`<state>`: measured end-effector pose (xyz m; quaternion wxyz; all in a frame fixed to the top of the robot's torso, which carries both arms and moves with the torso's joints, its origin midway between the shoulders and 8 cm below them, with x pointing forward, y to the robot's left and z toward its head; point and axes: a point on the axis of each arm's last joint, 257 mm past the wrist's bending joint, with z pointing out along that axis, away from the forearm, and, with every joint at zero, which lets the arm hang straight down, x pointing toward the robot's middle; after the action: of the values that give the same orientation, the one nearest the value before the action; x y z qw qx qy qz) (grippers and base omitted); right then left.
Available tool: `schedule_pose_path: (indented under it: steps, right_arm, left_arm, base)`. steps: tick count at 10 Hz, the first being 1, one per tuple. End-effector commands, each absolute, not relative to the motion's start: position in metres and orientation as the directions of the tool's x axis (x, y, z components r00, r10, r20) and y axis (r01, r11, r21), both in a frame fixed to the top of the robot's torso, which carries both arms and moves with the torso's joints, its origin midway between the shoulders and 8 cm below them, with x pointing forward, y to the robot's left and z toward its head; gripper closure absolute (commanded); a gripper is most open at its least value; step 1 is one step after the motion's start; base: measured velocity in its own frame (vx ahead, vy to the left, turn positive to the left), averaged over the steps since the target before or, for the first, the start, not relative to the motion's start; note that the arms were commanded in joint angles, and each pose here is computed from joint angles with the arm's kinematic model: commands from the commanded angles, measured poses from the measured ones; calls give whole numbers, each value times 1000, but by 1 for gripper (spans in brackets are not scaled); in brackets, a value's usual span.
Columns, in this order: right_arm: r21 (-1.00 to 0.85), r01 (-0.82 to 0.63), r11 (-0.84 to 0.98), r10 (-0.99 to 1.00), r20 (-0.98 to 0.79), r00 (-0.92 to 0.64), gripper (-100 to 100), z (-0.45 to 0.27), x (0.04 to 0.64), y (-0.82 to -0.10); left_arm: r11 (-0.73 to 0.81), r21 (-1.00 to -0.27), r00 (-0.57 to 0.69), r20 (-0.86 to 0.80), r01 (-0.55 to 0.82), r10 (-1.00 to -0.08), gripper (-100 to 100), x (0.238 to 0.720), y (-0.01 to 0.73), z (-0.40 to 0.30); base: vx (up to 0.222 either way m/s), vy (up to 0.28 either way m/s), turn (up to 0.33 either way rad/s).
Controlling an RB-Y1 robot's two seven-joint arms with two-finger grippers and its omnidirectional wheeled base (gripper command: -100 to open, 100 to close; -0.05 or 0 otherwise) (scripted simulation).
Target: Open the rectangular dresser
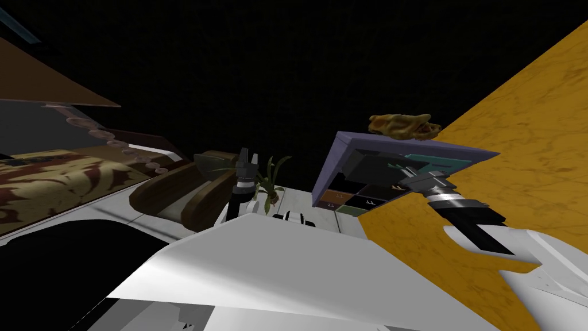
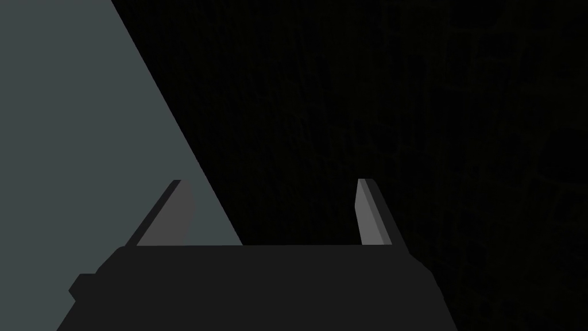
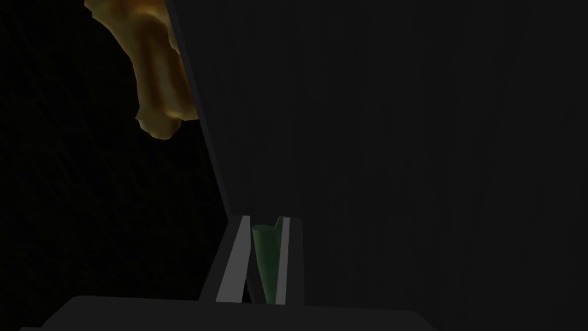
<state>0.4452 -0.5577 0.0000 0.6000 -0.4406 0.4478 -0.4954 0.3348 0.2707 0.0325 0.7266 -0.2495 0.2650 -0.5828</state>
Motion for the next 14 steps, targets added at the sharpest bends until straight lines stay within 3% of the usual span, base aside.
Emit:
schedule_pose_path:
  steps: [1,2,8,9,14]
  right_arm:
    - [-973,196,125,-987,-102,123,100,1,444,-553]
    - [-973,197,123,-988,-100,120,-100,12,445,-558]
    - [-974,191,122,-987,-99,126,-100,47,448,-566]
    - [-974,190,125,-987,-102,125,0,47,448,-566]
    - [-975,184,126,-987,-105,122,0,43,448,-567]
  left_arm:
    - [196,-671,180,-94,715,-979,0,335,271,33]
    - [196,-671,180,-94,715,-979,0,335,271,33]
    - [196,-671,180,-94,715,-979,0,335,271,32]
    - [196,-671,180,-94,715,-979,0,335,271,32]
    - [196,-671,180,-94,715,-979,0,335,271,32]
  base:
    - [-197,-15,-43]
    - [-89,1,-23]
    - [20,27,-12]
    - [6,0,1]
    - [0,0,0]
